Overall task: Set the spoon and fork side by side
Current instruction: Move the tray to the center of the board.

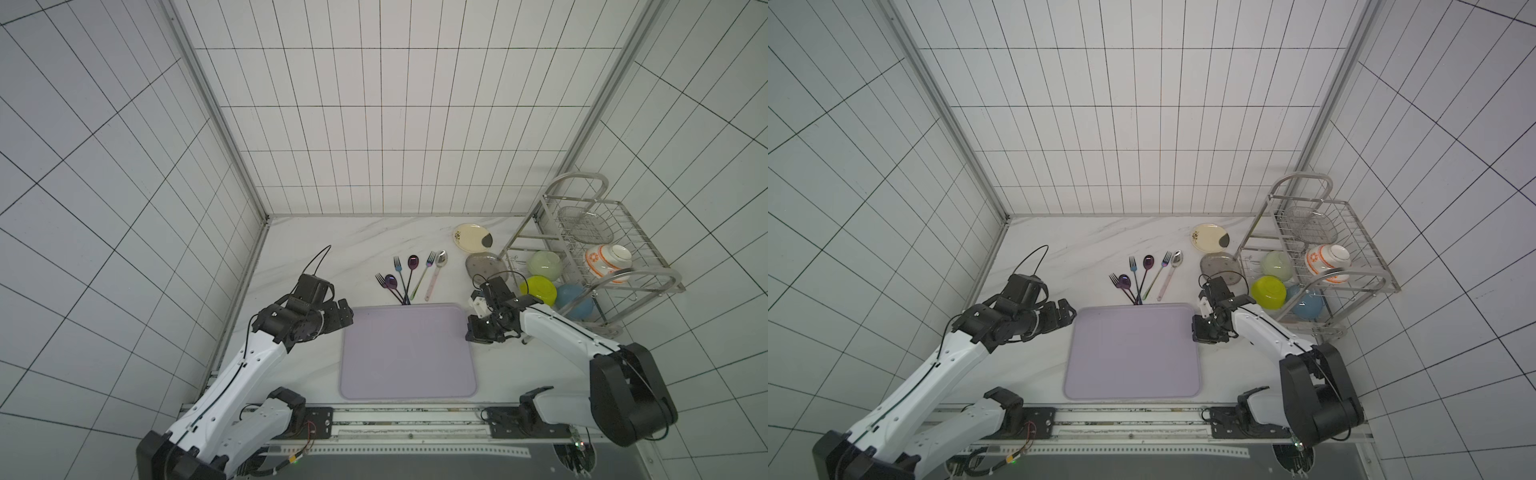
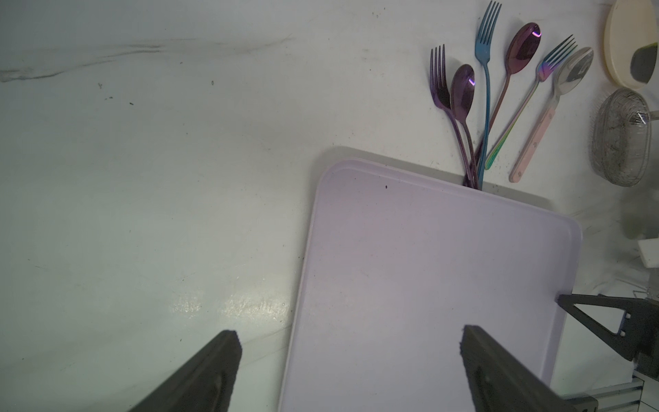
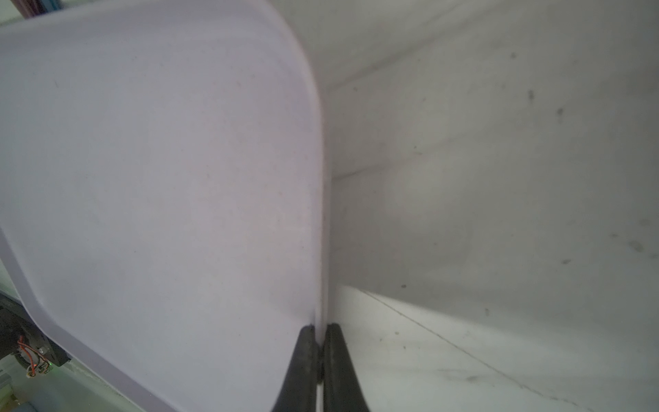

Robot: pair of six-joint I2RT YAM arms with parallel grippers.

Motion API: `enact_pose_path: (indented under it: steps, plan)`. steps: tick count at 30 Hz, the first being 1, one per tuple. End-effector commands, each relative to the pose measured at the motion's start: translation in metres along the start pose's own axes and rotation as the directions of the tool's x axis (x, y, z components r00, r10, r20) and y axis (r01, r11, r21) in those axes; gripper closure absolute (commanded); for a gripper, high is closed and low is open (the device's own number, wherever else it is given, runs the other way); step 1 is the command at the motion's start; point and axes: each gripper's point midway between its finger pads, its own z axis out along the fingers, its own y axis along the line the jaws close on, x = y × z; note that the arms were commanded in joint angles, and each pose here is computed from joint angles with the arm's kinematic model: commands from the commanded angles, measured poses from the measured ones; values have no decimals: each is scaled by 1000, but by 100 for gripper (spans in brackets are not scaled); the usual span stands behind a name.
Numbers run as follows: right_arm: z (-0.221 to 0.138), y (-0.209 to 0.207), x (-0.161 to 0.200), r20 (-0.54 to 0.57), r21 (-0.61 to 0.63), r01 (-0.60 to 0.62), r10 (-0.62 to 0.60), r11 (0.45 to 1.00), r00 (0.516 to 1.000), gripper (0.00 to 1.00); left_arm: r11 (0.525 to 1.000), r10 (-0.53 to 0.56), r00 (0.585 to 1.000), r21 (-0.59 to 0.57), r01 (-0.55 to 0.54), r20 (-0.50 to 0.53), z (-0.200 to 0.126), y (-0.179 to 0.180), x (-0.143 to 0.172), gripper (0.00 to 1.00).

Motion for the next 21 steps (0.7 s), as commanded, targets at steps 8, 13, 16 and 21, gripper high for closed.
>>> enact_pose_path:
  steps: [8, 13, 16, 21]
  plan:
    - [12, -1, -6, -28, -44, 24, -25, 999, 999, 86, 1000, 7, 1000, 2, -7, 10, 6, -5, -1, 2]
    - [7, -4, -10, -14, -16, 13, -13, 1000, 1000, 71, 1000, 1, 1000, -13, 0, 5, 10, -6, 1, 2]
    - [-8, -5, -17, 24, 22, -1, 1, 1000, 1000, 61, 1000, -9, 1000, -20, 10, 8, 13, -10, 1, 2]
    - [-47, -11, -25, 113, 115, -53, 40, 992, 993, 49, 999, -30, 999, -33, 30, 19, 25, -34, 0, 2]
